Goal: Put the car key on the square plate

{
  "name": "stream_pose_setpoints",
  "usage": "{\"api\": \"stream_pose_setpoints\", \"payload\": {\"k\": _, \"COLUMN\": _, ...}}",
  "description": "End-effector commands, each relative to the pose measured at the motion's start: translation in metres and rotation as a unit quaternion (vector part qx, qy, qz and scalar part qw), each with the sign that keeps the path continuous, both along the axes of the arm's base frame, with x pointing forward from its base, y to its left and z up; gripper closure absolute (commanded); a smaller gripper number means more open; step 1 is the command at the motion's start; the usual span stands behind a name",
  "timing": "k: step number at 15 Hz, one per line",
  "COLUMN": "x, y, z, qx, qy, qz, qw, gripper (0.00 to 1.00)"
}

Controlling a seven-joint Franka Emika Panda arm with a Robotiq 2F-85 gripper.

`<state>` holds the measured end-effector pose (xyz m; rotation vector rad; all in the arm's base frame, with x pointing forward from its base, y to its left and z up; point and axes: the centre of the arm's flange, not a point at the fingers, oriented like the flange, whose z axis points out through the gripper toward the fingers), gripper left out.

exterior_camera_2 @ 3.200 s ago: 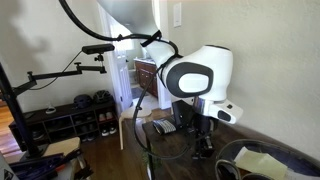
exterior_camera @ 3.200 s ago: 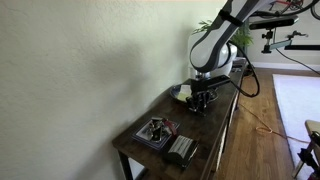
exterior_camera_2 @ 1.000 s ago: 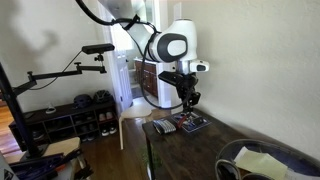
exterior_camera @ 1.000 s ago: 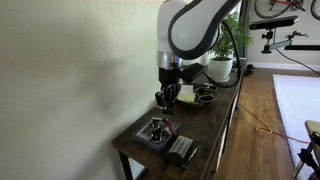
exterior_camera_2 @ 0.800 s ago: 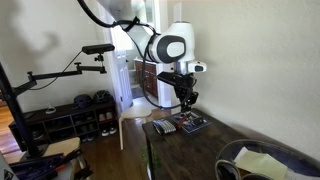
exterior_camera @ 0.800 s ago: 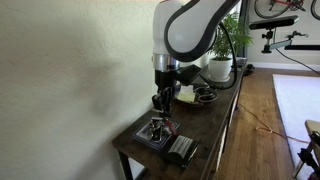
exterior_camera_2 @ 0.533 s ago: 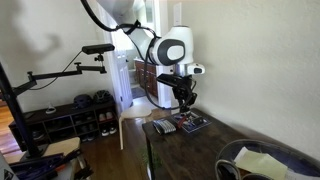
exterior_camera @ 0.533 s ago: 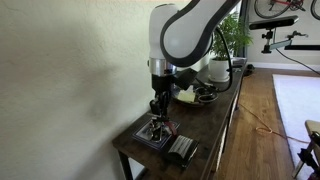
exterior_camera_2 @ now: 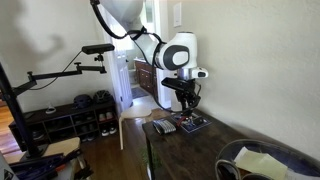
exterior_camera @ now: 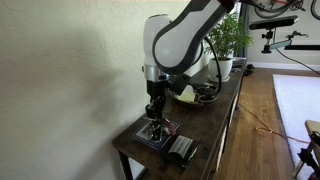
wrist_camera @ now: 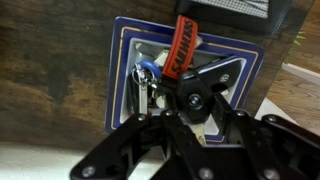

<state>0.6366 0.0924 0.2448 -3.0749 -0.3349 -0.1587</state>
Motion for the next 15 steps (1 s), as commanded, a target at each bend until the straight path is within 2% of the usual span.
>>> {"api": "stream_pose_setpoints", "payload": {"k": 1, "x": 0.015, "y": -0.009, "z": 0.001, "qx": -0.004, "qy": -0.014, "qz": 0.003, "qw": 0.9999, "gripper": 0.85}}
{"api": "stream_pose_setpoints", "payload": {"k": 7, "x": 0.016, "y": -0.029, "z": -0.001, "qx": -0.006, "qy": -0.011, "qz": -0.015, "qw": 0.9998, "gripper": 0.85}}
{"api": "stream_pose_setpoints", "payload": {"k": 8, "x": 0.014, "y": -0.031, "z": -0.003, "qx": -0.006, "qy": -0.009, "qz": -0.014, "qw": 0.9998, "gripper": 0.35}}
{"api": "stream_pose_setpoints", "payload": {"k": 10, "x": 0.01, "y": -0.035, "z": -0.004, "qx": -0.002, "qy": -0.003, "qz": -0.019, "qw": 0.9998, "gripper": 0.3}}
{"api": "stream_pose_setpoints", "payload": {"k": 15, "x": 0.002, "y": -0.045, "z": -0.002, "qx": 0.0, "qy": -0.003, "qz": -0.03, "qw": 0.9996, "gripper": 0.0}}
